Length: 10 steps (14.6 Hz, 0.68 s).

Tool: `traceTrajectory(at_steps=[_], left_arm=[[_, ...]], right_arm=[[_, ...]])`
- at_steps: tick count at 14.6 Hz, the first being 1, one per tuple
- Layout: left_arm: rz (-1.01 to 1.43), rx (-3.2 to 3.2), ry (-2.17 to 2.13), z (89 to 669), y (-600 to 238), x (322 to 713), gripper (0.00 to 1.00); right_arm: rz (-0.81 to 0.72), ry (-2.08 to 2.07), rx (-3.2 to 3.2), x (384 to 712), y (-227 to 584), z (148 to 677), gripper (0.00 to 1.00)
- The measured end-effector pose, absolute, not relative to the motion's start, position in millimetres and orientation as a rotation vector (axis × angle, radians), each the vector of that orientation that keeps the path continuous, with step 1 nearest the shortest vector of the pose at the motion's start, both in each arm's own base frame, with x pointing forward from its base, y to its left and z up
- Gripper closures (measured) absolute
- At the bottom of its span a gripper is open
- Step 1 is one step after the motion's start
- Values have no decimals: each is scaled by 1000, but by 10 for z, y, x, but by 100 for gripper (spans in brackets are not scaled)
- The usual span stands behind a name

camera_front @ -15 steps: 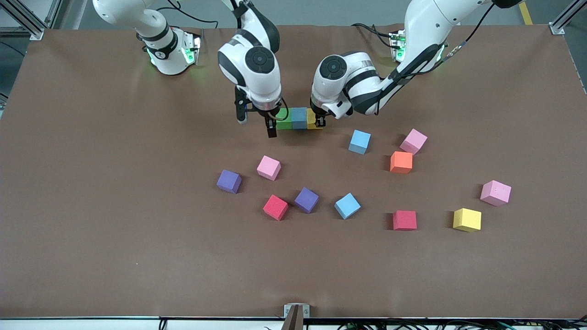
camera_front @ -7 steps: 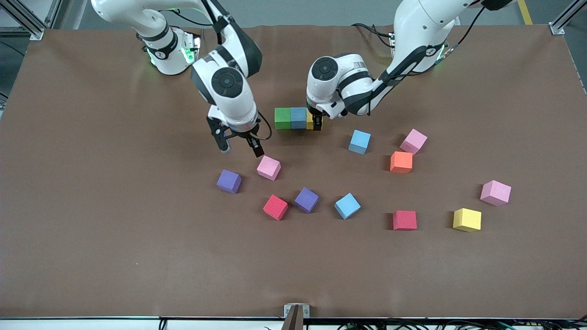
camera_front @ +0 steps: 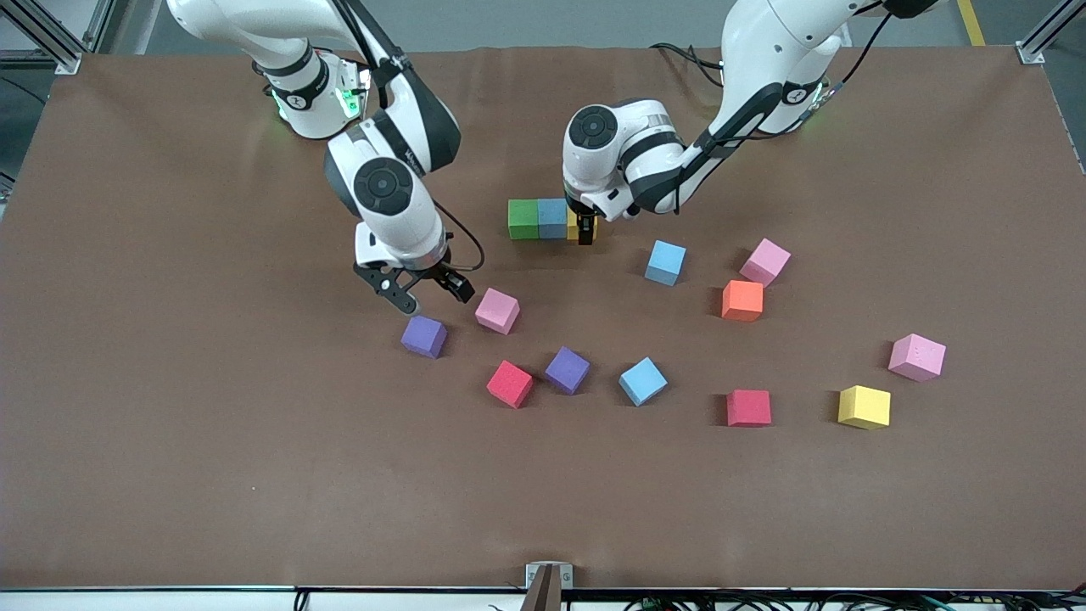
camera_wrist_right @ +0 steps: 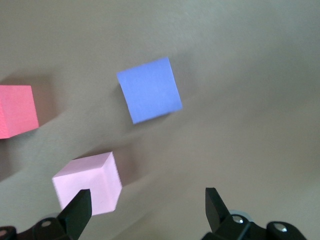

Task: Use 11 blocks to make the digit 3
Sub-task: 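Grasp the pink block with the right gripper while the left gripper releases yellow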

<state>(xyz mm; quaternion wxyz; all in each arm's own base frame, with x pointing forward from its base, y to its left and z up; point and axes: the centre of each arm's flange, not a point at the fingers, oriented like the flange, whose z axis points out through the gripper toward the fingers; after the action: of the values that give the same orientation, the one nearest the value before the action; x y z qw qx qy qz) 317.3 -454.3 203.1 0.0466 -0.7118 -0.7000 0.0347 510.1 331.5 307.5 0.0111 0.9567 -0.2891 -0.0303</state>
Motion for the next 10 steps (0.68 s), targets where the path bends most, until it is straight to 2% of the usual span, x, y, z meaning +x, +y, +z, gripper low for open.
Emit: traceTrajectory(at_steps=[3,6,10], left_arm=[[85,-2208,-2118,2183,-4626,3092,0],[48,-2244,-2080,2350,-4713,2953,0],[-52,-2234,-2059,2604,-4746,3016,0]], right_arm=[[-93,-680,3050,5240,3138,2935,0],[-52,-641,3085,5328,3105,2804,0],[-6,-662,3117,5195,3439,2719,0]])
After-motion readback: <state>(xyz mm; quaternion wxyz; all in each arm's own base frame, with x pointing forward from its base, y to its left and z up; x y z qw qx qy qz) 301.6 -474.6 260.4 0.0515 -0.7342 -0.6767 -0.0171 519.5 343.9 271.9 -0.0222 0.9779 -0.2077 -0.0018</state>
